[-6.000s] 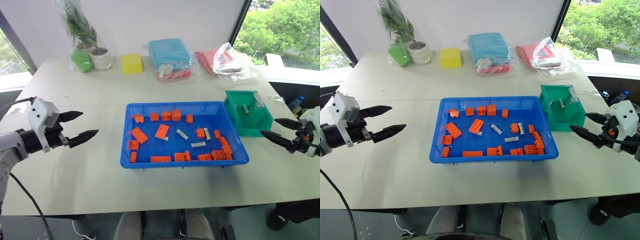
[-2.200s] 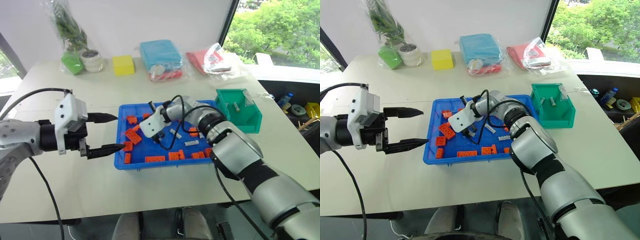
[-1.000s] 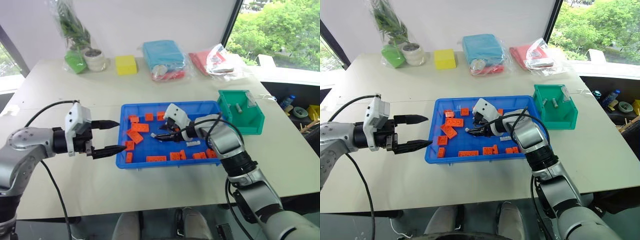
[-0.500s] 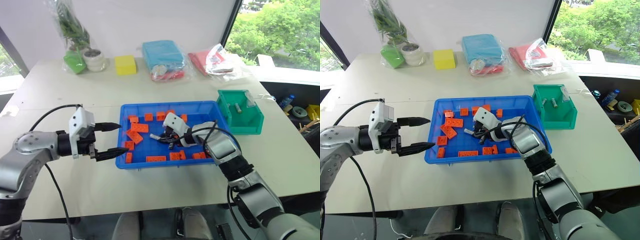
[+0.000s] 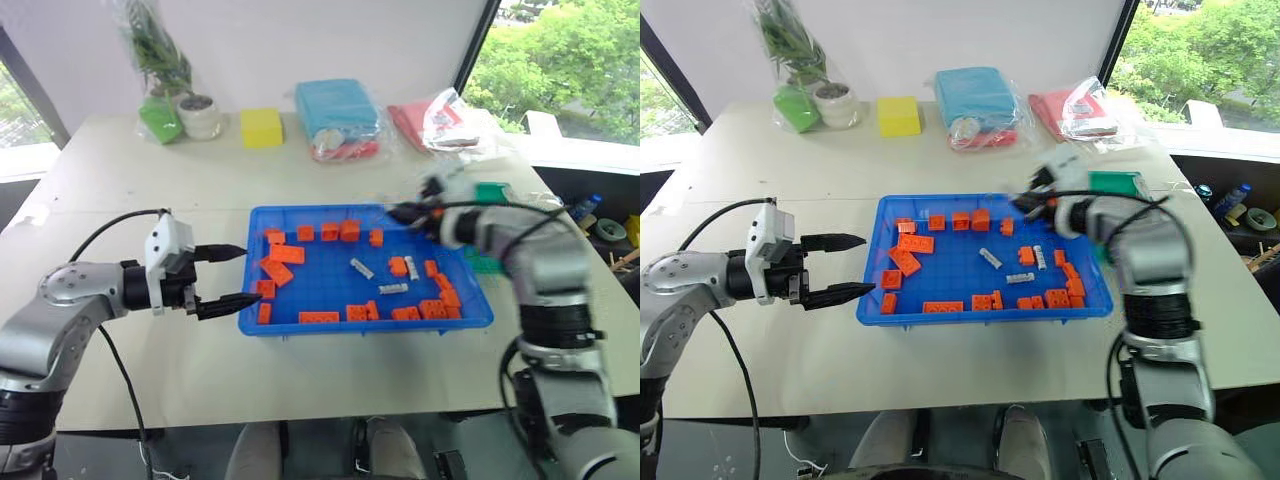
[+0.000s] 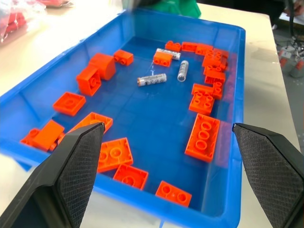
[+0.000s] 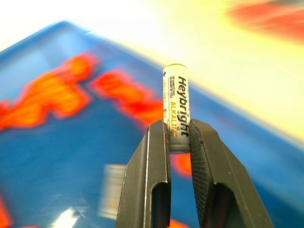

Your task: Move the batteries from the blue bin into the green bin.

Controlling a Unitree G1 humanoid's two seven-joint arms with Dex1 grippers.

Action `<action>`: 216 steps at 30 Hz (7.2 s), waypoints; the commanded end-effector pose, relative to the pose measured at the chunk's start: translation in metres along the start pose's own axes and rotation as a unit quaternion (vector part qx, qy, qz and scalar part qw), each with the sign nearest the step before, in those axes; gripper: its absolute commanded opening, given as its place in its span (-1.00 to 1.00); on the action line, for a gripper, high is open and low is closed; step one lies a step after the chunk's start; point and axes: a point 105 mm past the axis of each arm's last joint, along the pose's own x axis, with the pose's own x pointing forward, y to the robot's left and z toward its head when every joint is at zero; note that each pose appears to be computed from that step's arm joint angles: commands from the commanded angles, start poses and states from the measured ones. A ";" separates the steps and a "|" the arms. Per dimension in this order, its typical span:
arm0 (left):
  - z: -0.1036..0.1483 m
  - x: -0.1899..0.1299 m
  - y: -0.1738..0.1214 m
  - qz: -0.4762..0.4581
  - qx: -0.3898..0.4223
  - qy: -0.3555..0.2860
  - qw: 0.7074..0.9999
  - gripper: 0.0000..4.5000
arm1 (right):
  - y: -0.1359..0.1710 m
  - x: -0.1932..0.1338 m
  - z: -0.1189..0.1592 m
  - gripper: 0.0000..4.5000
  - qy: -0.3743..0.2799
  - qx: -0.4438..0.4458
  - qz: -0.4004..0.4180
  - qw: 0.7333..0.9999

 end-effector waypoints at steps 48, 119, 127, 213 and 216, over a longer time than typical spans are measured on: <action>0.021 0.007 0.005 0.017 0.034 -0.026 0.999 1.00 | 0.078 0.049 -0.040 -0.84 0.035 -0.028 0.144 0.988; 0.027 0.017 0.008 0.006 0.049 -0.037 0.998 1.00 | -0.046 -0.037 0.012 -0.98 -0.025 -0.141 0.018 0.990; 0.029 0.023 0.012 -0.007 0.052 -0.041 0.998 1.00 | -0.088 -0.064 -0.022 -0.76 0.039 -0.106 -0.113 0.987; 0.038 0.031 0.014 0.008 0.072 -0.067 0.995 1.00 | 0.012 -0.019 -0.036 0.31 0.226 -0.178 0.057 0.956; 0.037 0.033 0.014 0.008 0.071 -0.069 0.995 1.00 | 0.017 -0.014 -0.043 0.55 0.232 -0.190 0.071 0.951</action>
